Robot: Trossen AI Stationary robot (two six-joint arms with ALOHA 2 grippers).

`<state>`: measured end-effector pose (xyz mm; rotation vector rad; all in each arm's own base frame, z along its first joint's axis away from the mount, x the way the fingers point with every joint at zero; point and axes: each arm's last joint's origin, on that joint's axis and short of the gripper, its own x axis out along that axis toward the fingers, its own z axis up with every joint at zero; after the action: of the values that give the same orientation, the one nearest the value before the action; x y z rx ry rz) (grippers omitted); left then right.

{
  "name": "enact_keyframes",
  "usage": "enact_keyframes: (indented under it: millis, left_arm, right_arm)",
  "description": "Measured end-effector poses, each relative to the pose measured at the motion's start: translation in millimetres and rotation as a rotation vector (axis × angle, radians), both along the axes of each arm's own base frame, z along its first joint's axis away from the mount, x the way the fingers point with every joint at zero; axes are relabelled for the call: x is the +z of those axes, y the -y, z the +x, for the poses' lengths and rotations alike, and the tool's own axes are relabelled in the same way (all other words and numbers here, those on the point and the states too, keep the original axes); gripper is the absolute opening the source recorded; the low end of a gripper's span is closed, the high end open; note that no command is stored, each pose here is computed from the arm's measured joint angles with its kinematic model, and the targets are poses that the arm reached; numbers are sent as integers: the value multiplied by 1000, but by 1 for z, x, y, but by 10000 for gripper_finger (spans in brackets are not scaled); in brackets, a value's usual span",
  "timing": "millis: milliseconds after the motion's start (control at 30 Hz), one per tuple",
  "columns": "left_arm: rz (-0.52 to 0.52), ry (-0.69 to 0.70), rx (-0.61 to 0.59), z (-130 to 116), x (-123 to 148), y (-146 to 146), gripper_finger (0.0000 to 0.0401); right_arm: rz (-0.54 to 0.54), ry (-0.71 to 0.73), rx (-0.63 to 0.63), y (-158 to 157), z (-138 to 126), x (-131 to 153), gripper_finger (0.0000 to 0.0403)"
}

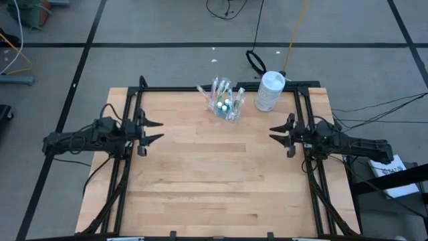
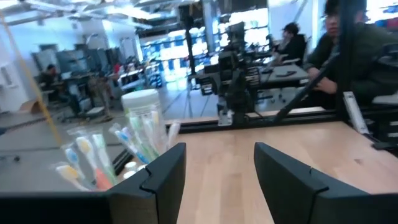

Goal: Pick & Place toothbrushing station
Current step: Return to Home Position

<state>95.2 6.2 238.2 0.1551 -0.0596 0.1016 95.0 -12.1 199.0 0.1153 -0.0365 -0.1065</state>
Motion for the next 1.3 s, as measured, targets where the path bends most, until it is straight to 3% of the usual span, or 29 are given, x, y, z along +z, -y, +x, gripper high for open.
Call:
enact_keyframes:
  millis: [167, 400, 500, 767, 967, 1100, 1300]
  left_arm:
    - [22, 44, -43, -5, -21, 2, 196]
    - [-8, 82, -56, -1, -49, 2, 196]
    - [-22, 67, -57, 1, -58, 2, 196]
    - [-53, 33, -75, 1, -62, 2, 196]
    - [-153, 7, -81, 2, -65, 2, 196]
    - [-154, -27, -78, 2, -68, 2, 196]
    - [-235, -26, -82, 2, -68, 2, 196]
  right_arm:
    - [-23, 76, 3, -1, -5, -3, 126]
    - [-14, 32, 4, 0, -1, -19, 125]
    - [-26, 120, 2, 0, 0, -15, 125]
    - [-54, 158, -3, 0, -1, -13, 126]
    - [-56, 156, -3, 0, -1, -13, 126]
    - [-69, 153, -4, 0, 0, -13, 125]
    - [-73, 154, -5, 0, -1, -13, 125]
